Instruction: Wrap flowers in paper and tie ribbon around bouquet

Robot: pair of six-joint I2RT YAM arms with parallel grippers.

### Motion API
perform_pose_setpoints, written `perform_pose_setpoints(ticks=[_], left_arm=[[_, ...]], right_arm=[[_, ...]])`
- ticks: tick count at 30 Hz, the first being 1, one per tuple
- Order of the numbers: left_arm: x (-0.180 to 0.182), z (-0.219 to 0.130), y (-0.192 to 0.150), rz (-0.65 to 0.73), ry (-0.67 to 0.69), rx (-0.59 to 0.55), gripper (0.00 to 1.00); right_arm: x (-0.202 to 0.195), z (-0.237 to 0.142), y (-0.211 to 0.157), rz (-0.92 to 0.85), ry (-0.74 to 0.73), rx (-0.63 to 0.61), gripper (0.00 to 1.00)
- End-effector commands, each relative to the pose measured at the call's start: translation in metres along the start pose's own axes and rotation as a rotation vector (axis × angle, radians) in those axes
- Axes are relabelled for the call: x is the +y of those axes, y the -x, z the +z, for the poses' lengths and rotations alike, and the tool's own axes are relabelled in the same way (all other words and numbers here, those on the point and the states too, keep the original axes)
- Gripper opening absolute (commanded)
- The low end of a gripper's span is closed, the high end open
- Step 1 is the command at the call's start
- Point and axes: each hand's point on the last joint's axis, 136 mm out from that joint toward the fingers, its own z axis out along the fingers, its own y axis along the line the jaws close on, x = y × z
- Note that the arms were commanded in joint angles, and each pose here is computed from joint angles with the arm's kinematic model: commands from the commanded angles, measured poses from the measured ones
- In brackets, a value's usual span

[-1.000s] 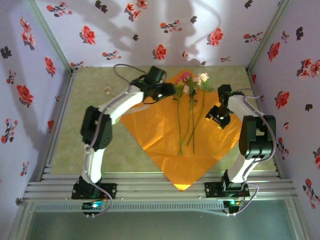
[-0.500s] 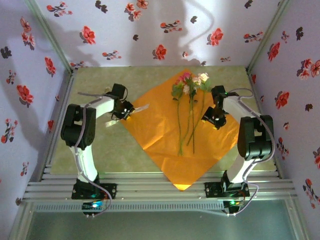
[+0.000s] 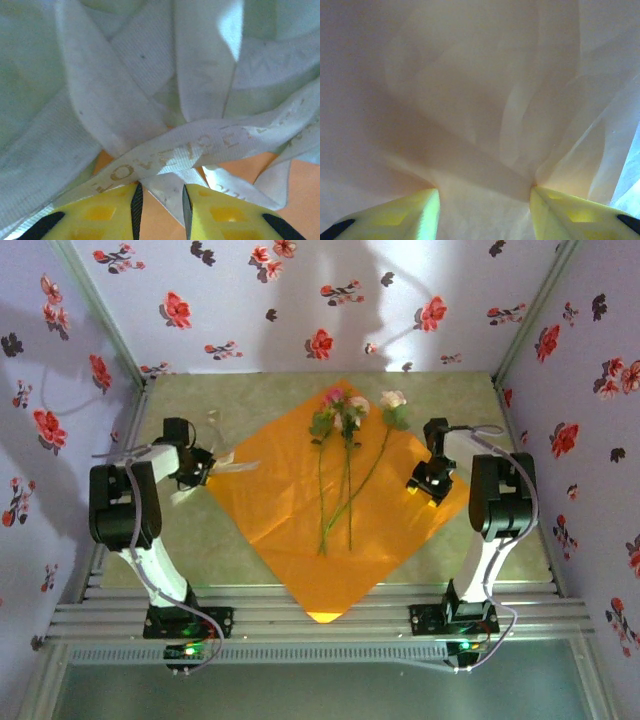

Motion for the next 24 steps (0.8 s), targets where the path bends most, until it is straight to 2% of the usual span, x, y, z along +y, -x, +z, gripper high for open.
perform_pose_setpoints(ticks=[1, 5, 9, 15, 18, 20, 22, 24], left_arm=[[0.010, -0.002, 0.018, -0.024, 0.029, -0.033, 0.30], [0.013, -0.010, 0.035, -0.032, 0.056, -0.058, 0.31], [0.032, -0.027, 0.050, -0.054, 0.140, -0.109, 0.31], [0.057, -0.034, 0.040, -0.065, 0.178, -0.092, 0.30], [0.068, -0.051, 0.036, -0.069, 0.205, -0.125, 0.30], [0.070, -0.071, 0.034, -0.060, 0.207, -0.174, 0.31], [0.051, -0.089, 0.024, -0.013, 0.156, -0.189, 0.39], [0.020, -0.098, -0.003, 0.072, 0.093, -0.153, 0.42]], right_arm=[[0.006, 0.009, 0.014, -0.011, -0.017, 0.002, 0.46], [0.013, 0.011, 0.027, 0.014, -0.023, -0.004, 0.30], [0.015, 0.006, 0.042, 0.033, -0.043, -0.035, 0.29], [-0.001, -0.002, 0.064, 0.095, -0.063, -0.070, 0.29], [-0.002, -0.009, 0.069, 0.094, -0.047, -0.078, 0.30], [0.004, -0.020, 0.072, 0.071, -0.019, -0.103, 0.35], [0.010, -0.034, 0.072, 0.048, 0.009, -0.134, 0.40], [0.014, -0.051, 0.067, 0.018, 0.024, -0.169, 0.45]])
